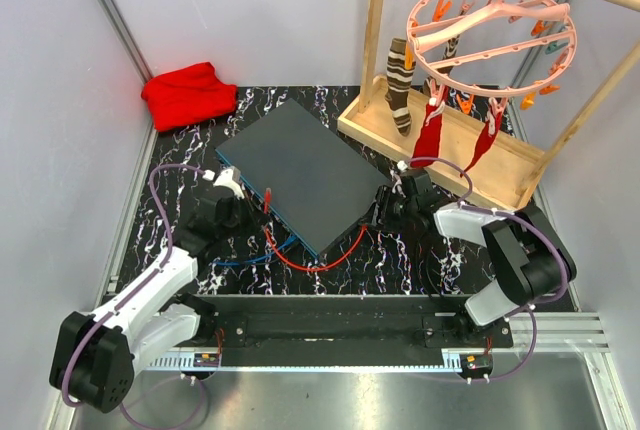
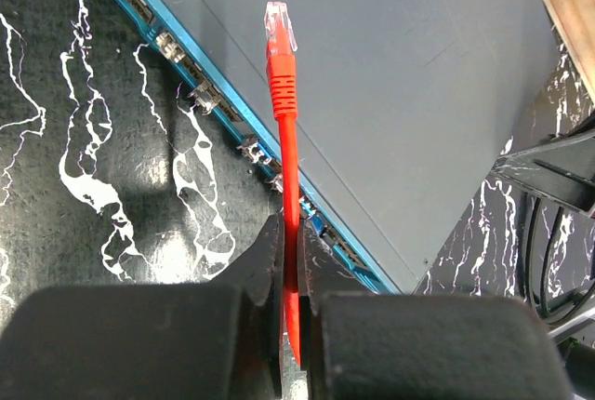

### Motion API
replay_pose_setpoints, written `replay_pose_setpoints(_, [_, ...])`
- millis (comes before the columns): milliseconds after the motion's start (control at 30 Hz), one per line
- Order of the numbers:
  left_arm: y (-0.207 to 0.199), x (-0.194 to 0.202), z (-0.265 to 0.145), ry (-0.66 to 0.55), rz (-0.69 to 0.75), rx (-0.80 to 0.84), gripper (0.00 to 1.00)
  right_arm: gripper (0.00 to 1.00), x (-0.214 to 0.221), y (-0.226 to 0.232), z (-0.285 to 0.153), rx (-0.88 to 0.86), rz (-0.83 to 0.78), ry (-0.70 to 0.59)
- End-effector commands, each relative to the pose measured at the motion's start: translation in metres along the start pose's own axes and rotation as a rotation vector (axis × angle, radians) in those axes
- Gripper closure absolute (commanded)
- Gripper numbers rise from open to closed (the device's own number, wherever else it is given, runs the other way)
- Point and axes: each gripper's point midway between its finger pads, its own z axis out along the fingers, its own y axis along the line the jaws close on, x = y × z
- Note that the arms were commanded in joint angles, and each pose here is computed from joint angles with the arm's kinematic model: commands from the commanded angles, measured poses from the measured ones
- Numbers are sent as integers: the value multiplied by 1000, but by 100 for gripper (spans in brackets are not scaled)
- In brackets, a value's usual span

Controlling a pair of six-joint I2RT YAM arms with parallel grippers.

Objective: Insert the plug into the switch port
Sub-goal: Pick up the connector from the center of the board.

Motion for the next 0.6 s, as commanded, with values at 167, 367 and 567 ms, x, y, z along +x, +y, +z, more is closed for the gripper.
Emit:
replay_pose_setpoints(167, [-4, -9, 2, -22, 20, 23, 100, 65, -7, 7, 9, -130, -44, -51])
replay_pose_setpoints(367, [0, -19, -5, -44, 74, -16, 87, 100, -13, 32, -15, -178, -62, -51])
replay_pose_setpoints(567, [-6, -50, -28, -138, 210, -45, 50, 100, -5, 59, -45, -121, 24, -35])
